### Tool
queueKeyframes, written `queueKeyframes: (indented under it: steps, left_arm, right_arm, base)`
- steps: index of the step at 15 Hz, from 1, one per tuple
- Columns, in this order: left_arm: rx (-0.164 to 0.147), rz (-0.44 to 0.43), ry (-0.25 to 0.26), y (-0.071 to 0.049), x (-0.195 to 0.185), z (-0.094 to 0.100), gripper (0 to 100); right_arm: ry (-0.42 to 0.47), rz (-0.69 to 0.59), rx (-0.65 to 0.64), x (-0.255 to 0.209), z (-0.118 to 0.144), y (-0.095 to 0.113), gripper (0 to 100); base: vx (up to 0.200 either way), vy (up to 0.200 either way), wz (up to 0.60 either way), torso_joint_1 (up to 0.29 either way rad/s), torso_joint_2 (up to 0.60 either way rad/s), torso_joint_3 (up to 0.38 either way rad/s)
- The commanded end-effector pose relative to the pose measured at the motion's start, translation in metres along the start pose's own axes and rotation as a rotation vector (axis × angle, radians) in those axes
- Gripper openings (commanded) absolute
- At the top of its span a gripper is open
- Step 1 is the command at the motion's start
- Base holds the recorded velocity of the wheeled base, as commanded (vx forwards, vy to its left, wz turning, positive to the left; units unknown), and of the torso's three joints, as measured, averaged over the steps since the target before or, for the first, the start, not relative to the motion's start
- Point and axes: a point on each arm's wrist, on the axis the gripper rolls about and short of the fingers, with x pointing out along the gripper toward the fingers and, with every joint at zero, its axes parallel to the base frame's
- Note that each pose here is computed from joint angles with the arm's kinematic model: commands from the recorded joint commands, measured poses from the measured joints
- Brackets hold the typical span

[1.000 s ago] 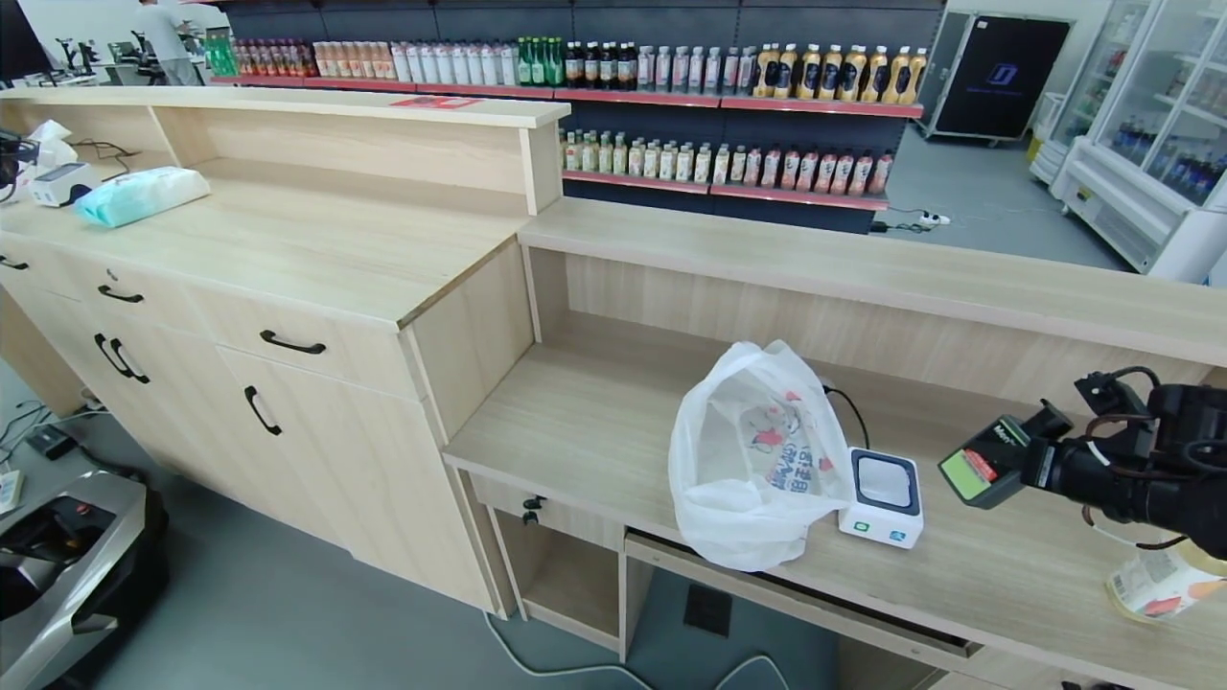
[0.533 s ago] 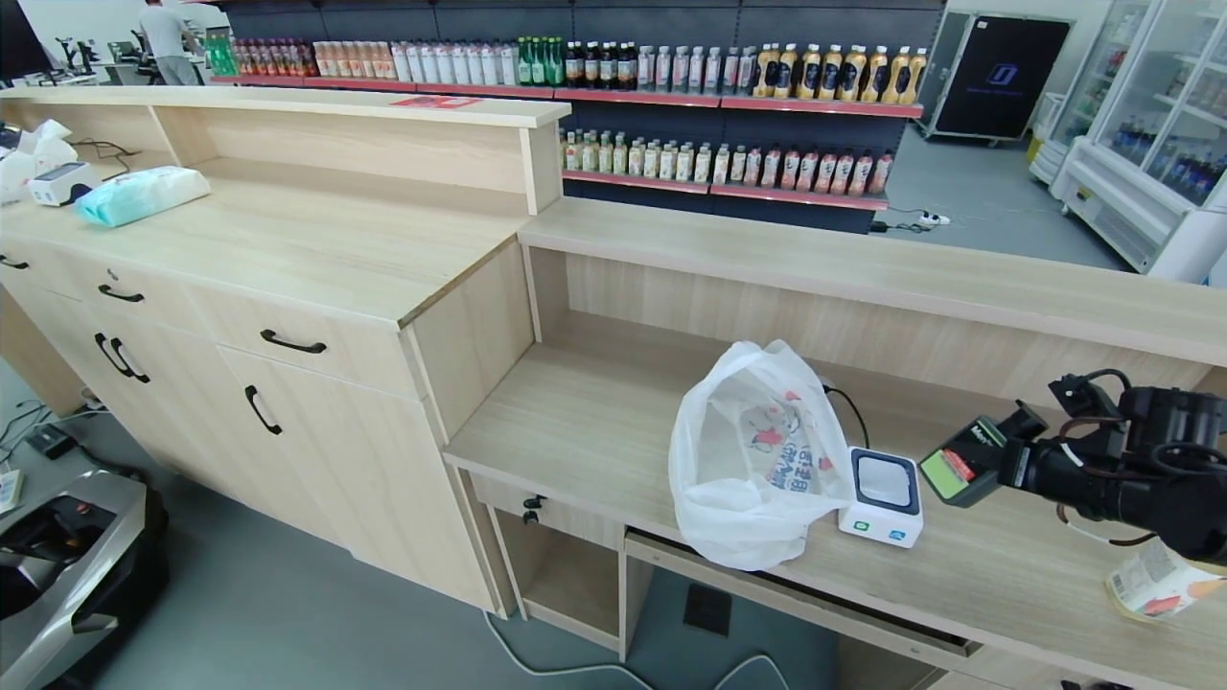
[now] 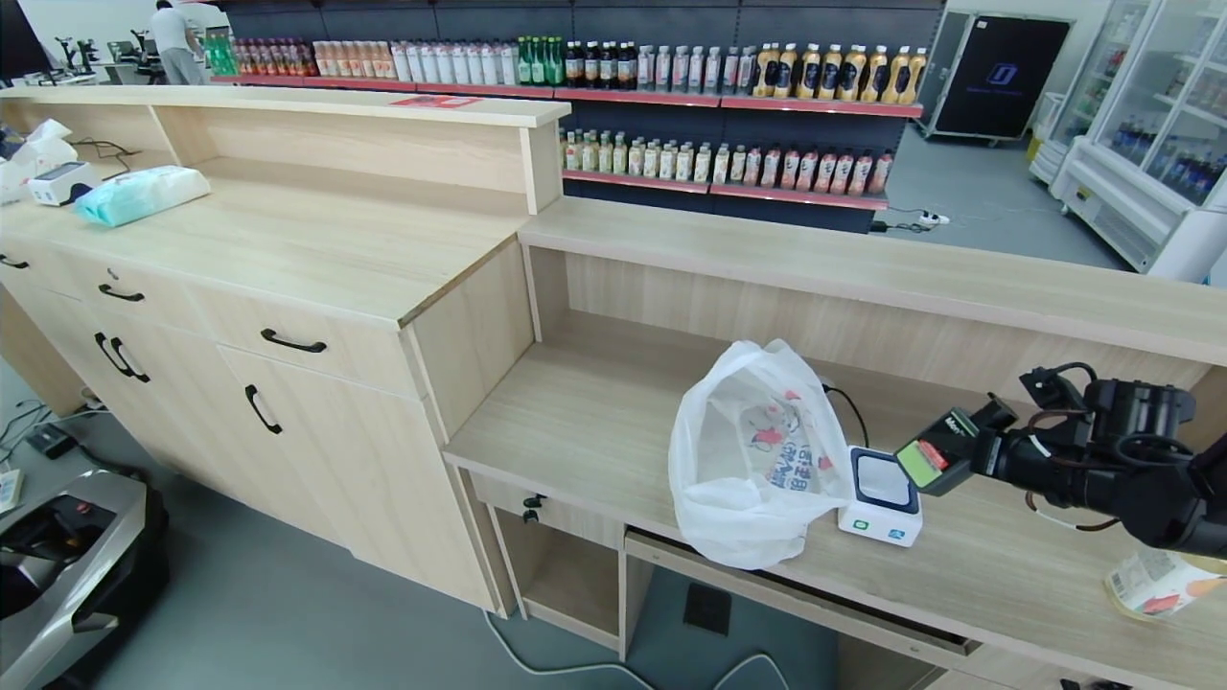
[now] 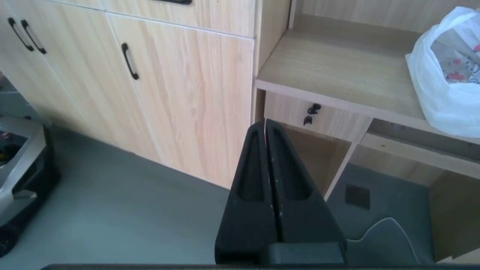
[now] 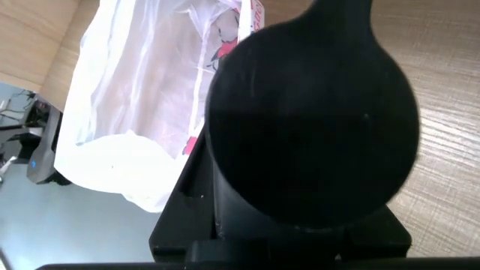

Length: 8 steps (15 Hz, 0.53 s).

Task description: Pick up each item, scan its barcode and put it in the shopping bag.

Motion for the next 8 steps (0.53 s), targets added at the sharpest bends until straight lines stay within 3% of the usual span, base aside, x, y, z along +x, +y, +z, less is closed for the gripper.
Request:
queueKeyframes:
  steps: [1, 8]
  left_arm:
    - [0.000, -0.001, 0.000, 0.000, 0.000, 0.000, 0]
    - [0.000, 0.002, 0.000, 0.000, 0.000, 0.000, 0]
  right_arm:
    - [-0.007, 0.001, -0.007, 0.005, 0.003, -0.003, 0]
    - [-0.012, 0.039, -0.040, 0.023, 0.006, 0.008, 0]
  base:
    - [0.000, 0.000, 0.00, 0.000, 0.00, 0.000]
    - [0.000, 0.000, 0.00, 0.000, 0.00, 0.000]
